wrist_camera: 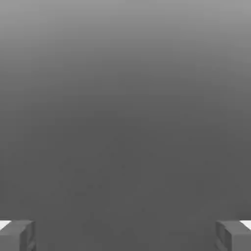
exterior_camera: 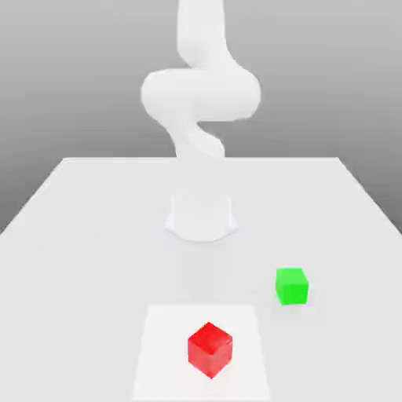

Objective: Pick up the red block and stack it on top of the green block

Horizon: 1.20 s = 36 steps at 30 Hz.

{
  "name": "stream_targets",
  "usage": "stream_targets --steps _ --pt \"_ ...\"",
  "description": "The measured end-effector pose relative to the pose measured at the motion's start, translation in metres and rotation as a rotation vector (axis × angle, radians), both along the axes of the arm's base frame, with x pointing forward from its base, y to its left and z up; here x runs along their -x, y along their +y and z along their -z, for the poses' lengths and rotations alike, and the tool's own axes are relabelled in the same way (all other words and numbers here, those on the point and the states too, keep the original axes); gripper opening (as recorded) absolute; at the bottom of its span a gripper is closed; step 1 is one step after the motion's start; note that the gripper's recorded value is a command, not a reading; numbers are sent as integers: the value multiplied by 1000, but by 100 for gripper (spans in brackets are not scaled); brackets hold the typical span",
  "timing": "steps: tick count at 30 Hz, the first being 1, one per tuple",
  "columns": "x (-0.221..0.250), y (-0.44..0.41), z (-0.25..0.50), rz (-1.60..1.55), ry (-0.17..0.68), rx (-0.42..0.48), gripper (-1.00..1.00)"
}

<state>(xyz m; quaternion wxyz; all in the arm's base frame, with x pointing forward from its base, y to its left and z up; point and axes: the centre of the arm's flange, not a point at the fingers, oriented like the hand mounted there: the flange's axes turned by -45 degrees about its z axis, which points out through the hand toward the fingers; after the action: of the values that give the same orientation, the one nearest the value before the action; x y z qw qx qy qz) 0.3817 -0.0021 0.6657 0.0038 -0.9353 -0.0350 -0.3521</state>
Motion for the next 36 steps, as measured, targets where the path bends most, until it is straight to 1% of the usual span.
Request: stream_targets --steps 5,11,16,22,27,28,34,36 --pt "-55 3 102 -163 158 64 0" --pt "-86 13 228 -355 335 142 0" --pt "-84 19 333 -516 480 211 0" --pt "-55 18 445 -704 647 297 0" --pt "-50 17 505 -729 669 309 0" --pt "-49 17 515 -729 669 308 -100" --pt "-49 16 521 -729 671 307 -100" --pt "-50 17 510 -730 670 308 -100"
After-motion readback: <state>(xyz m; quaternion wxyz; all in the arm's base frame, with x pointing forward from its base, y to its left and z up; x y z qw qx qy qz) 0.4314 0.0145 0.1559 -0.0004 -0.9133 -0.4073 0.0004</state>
